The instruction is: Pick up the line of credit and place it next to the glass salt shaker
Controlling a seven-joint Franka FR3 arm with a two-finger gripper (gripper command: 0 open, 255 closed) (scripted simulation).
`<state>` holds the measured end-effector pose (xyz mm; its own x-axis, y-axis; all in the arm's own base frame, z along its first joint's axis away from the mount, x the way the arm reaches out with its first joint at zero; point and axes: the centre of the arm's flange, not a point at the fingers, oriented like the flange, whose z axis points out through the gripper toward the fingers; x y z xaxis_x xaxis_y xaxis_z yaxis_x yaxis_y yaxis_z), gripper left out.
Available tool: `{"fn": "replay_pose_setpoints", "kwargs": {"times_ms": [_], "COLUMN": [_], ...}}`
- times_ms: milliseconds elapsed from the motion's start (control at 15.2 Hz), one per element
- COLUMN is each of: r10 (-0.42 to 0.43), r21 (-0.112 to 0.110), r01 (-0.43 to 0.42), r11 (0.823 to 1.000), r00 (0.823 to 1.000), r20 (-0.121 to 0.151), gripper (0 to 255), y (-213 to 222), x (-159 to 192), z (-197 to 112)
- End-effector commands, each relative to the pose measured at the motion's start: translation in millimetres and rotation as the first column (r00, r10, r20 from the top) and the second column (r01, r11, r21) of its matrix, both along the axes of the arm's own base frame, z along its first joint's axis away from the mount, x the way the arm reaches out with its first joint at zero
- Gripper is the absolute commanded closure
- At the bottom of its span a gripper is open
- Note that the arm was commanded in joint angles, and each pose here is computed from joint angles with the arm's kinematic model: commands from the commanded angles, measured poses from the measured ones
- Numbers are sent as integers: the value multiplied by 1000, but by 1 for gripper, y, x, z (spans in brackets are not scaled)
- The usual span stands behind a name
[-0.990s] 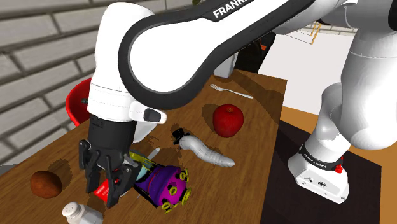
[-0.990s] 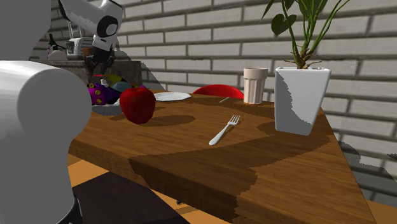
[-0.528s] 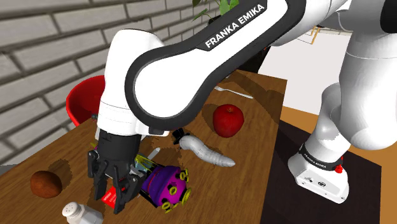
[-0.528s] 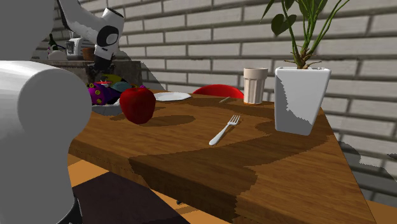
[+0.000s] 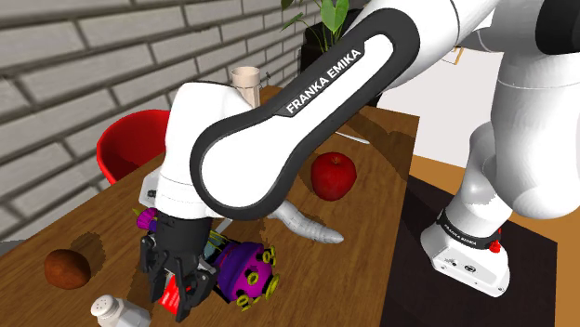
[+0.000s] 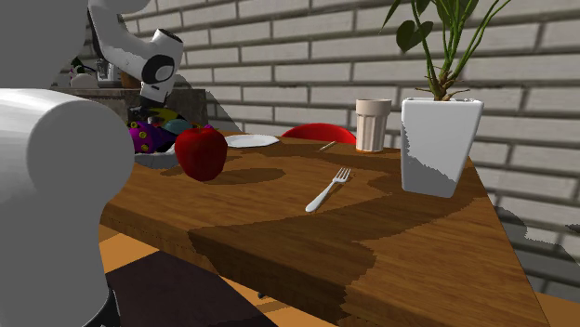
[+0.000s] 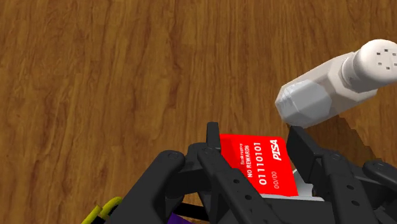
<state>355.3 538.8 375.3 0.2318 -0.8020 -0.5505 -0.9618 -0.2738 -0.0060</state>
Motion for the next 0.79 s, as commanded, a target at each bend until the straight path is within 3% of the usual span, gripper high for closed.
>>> {"fn": "replay_pose_setpoints", "kwargs": {"times_ms": [0,528,726], "r10": [0,0,0], "r21": [0,0,0], "r01": [0,0,0], "r11": [1000,1000,1000], "r00": [1000,1000,1000], "r20": [0,0,0], "gripper": [255,255,255], "y": [0,0,0], "x": [0,0,0], "z": [-11,-52,-52]}}
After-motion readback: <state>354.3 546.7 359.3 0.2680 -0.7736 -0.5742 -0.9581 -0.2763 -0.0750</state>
